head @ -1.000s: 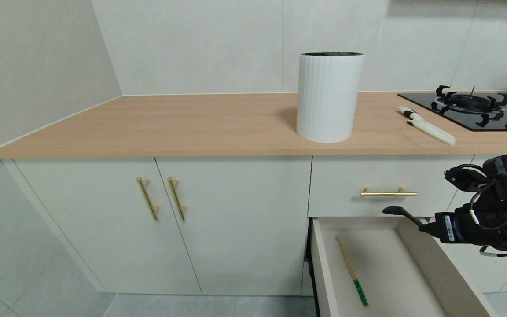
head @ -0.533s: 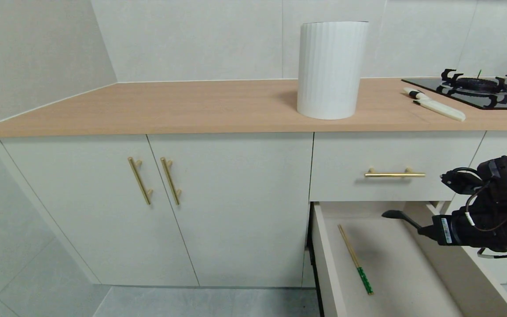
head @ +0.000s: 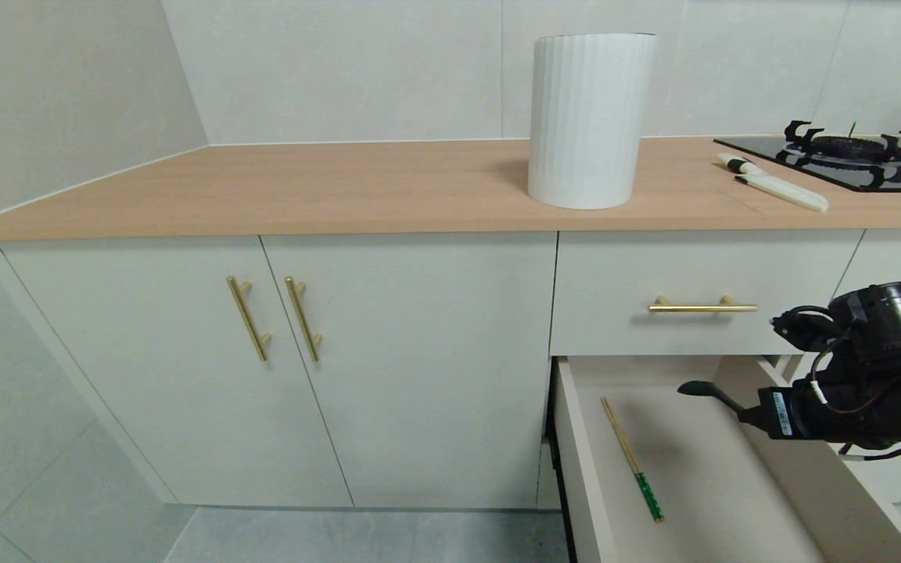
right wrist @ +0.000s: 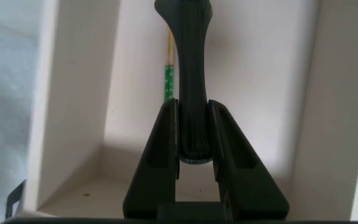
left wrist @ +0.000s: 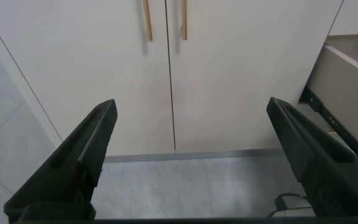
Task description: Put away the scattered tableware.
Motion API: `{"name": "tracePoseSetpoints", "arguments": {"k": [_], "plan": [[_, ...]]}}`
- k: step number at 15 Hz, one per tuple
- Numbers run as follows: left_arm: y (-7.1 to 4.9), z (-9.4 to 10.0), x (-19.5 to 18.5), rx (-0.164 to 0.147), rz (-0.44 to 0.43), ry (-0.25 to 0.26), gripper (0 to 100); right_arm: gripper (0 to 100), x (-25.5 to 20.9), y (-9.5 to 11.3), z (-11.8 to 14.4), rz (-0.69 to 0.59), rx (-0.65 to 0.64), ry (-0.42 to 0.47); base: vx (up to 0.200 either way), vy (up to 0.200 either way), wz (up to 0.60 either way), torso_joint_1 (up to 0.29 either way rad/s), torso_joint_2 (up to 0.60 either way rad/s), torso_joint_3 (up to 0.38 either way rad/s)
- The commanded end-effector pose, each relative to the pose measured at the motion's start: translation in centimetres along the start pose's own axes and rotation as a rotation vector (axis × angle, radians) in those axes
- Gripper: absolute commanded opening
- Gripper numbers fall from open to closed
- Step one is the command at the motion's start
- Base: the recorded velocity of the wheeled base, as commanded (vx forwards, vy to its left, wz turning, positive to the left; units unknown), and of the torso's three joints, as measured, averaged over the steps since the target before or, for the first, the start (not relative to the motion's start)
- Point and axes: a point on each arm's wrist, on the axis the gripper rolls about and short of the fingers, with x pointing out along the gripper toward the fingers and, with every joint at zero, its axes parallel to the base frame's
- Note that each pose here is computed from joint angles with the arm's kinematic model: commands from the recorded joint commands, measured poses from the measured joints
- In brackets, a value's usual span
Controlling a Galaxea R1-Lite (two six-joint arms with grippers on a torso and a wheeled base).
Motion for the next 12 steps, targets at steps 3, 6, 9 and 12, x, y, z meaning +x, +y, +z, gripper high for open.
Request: {"name": "tracePoseSetpoints", "arguments": {"k": [3, 6, 9, 12], "plan": [[0.0, 0.0, 0.0, 0.000, 0.000, 0.000, 100, 0, 6.7, 0.0, -1.9, -0.120, -0.020, 0.102, 0.000, 0.000, 0.00, 0.000, 0.00, 0.000], [0.0, 0.0, 0.0, 0.000, 0.000, 0.000, 100, 0, 9.9, 0.2, -3.4, -0.119, -0.030, 0.107, 0.000, 0.000, 0.00, 0.000, 0.00, 0.000], [0.0, 0.0, 0.0, 0.000, 0.000, 0.000, 100, 0, 13.0, 0.0, -5.0, -0.120, -0.038, 0.081, 0.000, 0.000, 0.00, 0.000, 0.00, 0.000], [0.0, 0.0, 0.0, 0.000, 0.000, 0.000, 100, 0, 14.4, -0.2, -5.7, -0.146, -0.039, 0.083, 0.000, 0.000, 0.00, 0.000, 0.00, 0.000]]}}
